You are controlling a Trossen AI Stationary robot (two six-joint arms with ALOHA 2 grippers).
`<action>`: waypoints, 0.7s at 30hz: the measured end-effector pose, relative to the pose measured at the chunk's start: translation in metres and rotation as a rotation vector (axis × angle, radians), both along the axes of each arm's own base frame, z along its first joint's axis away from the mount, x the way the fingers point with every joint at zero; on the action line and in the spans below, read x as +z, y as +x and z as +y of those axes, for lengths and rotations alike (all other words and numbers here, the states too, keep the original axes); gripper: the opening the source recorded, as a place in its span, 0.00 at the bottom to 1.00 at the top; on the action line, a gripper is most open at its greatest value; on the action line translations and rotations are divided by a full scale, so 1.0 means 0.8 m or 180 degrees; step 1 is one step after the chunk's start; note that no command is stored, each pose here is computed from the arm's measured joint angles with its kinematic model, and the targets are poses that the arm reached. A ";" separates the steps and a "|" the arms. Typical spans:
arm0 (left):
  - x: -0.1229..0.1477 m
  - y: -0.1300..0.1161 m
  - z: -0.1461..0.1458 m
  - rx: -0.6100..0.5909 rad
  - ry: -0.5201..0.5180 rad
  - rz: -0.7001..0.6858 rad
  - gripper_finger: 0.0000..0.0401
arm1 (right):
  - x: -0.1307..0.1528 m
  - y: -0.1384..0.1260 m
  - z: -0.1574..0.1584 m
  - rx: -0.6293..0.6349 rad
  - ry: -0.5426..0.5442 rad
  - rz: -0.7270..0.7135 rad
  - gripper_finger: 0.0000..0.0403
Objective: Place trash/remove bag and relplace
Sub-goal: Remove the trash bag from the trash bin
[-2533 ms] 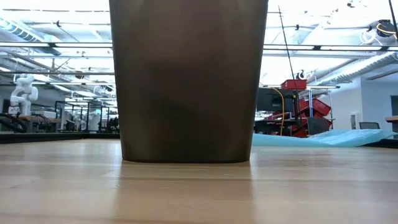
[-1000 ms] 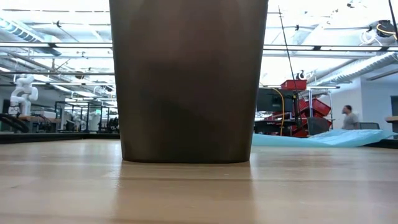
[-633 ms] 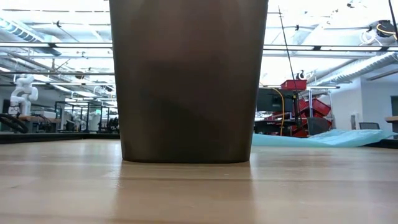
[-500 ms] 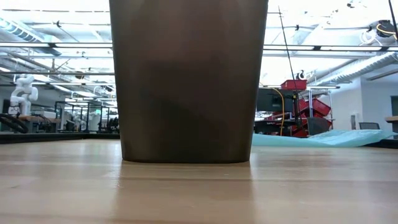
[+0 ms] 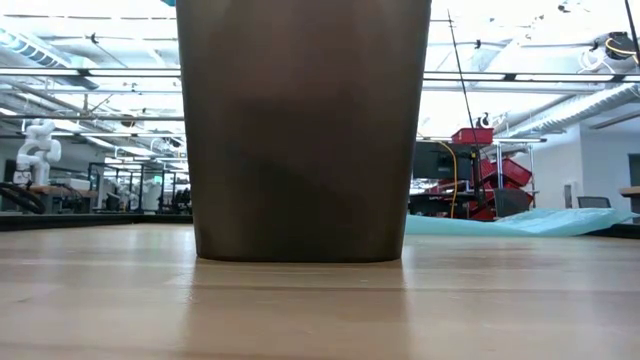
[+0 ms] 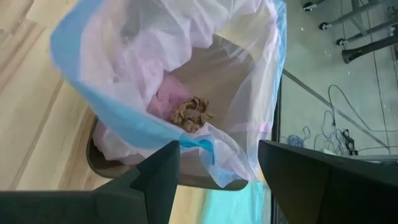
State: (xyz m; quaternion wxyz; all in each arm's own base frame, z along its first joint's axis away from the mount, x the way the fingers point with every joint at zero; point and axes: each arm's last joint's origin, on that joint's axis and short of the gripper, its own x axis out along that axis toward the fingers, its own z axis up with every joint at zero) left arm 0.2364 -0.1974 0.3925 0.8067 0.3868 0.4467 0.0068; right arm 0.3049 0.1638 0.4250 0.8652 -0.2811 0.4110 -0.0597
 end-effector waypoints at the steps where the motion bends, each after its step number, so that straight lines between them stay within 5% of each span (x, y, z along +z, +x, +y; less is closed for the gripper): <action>1: 0.007 -0.002 0.000 -0.0007 -0.0024 -0.0059 0.00 | 0.001 0.000 0.000 -0.0016 0.0013 -0.0028 0.52; 13: 0.045 -0.017 -0.004 -0.0089 -0.0280 -0.0345 0.00 | 0.029 -0.003 -0.005 -0.0210 0.0363 -0.0483 0.59; 21: 0.045 -0.017 -0.006 -0.0059 -0.0358 -0.0397 0.00 | 0.023 0.046 -0.104 -0.0502 0.0699 -0.0282 0.59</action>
